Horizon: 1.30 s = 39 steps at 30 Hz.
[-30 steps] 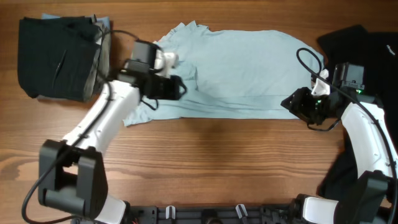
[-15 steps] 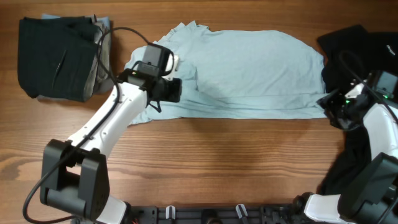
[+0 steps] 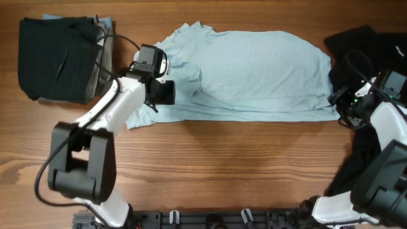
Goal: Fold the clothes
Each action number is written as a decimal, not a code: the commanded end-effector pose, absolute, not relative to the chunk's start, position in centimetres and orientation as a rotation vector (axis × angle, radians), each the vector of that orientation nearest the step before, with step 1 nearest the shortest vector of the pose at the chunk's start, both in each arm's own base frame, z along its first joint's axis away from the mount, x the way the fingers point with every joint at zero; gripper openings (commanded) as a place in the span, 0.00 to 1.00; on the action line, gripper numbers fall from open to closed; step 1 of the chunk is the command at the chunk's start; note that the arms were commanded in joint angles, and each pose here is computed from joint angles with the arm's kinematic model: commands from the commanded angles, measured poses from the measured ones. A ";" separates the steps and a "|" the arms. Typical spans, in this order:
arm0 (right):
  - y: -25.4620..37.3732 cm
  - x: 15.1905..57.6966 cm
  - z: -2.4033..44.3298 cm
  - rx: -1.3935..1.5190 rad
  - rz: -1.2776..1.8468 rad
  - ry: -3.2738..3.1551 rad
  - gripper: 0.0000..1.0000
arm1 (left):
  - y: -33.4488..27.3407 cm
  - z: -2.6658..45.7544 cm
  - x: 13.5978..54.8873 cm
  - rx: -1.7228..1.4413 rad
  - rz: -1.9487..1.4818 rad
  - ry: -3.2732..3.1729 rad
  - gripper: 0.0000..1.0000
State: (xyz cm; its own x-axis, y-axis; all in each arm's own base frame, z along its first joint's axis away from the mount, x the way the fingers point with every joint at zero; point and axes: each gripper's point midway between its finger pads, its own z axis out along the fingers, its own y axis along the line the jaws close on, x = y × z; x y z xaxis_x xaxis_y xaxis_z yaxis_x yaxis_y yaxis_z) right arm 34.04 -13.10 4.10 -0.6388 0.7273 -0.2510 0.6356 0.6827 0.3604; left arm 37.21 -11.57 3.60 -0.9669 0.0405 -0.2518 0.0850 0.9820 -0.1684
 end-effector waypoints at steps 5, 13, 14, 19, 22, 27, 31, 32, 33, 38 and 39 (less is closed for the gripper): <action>-13.4 35.3 3.6 1.020 0.352 2.502 0.36 | -11.1 1.0 36.6 0.066 -0.236 2.949 0.45; -12.4 37.5 5.1 0.939 0.487 2.421 0.04 | -11.1 1.0 36.6 0.066 -0.236 2.949 0.45; -12.4 37.7 5.3 0.955 0.501 2.402 0.04 | -11.1 1.0 36.6 0.066 -0.236 2.949 0.45; -12.8 38.5 5.7 0.994 0.509 2.351 0.04 | -11.1 1.0 36.6 0.066 -0.236 2.949 0.45; -13.1 39.0 6.1 0.976 0.500 2.328 0.04 | -11.1 1.0 36.6 0.066 -0.236 2.949 0.45; -14.7 39.3 6.2 1.042 0.414 2.281 0.04 | -11.1 1.0 36.7 0.067 -0.236 2.945 0.45; -15.1 39.4 6.2 1.048 0.387 2.268 0.05 | -11.1 1.0 36.7 0.067 -0.236 2.945 0.45; -15.1 39.4 6.3 1.046 0.387 2.268 0.06 | -11.2 1.0 36.7 0.067 -0.236 2.944 0.45; -15.1 39.5 6.3 1.045 0.387 2.267 0.06 | -11.2 1.0 36.8 0.067 -0.237 2.942 0.45; -15.1 39.5 6.2 1.043 0.386 2.269 0.06 | -11.2 1.1 36.9 0.068 -0.238 2.938 0.45; -15.1 39.5 6.2 1.042 0.385 2.269 0.06 | -11.2 1.1 36.9 0.068 -0.238 2.938 0.45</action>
